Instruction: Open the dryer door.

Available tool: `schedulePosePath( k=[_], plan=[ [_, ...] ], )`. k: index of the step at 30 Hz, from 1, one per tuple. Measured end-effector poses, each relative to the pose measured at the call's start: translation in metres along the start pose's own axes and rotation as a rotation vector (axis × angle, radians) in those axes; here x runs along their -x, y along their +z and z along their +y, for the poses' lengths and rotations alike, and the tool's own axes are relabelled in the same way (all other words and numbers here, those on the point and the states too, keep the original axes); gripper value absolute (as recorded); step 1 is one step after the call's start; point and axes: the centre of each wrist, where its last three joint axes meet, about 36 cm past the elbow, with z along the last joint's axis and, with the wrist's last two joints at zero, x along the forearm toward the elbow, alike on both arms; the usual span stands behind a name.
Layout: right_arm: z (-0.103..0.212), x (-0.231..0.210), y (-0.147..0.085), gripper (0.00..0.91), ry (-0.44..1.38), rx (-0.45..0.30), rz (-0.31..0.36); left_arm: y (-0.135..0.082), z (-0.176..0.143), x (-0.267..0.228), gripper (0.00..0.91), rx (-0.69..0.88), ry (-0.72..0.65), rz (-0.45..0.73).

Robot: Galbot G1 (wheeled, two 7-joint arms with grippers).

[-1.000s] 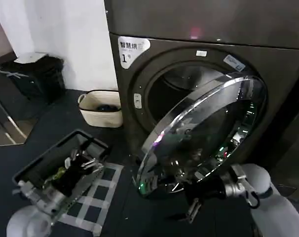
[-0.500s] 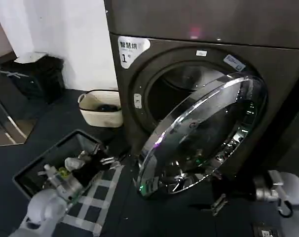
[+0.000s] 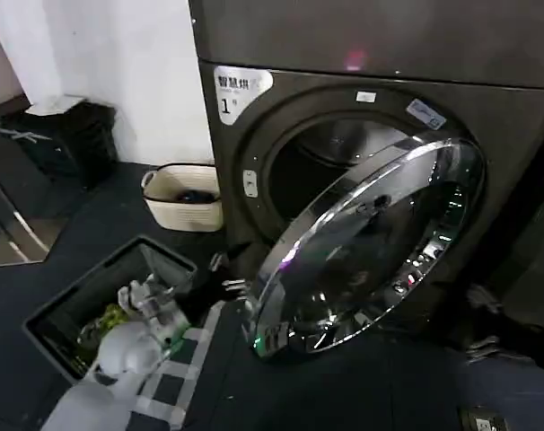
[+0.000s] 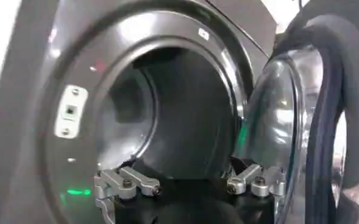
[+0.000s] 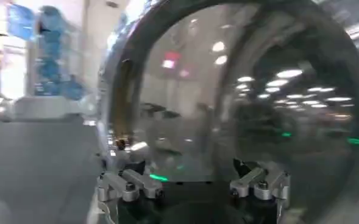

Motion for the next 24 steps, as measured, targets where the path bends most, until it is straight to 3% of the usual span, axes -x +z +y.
schedulePosePath(
  k=[6,17,24],
  plan=[
    [0.008,-0.059,-0.012,0.907,0.209,-0.044,-0.001,0.007,0.000,0.027,0.907,-0.015,0.063,0.009],
    [0.031,-0.134,-0.035,0.907,0.548,-0.105,-0.066,0.010,-0.012,0.064,0.907,-0.023,0.249,0.023],
    [0.043,-0.179,-0.056,0.907,0.859,-0.206,-0.079,0.017,-0.031,0.083,0.907,-0.028,0.341,0.041]
  ],
)
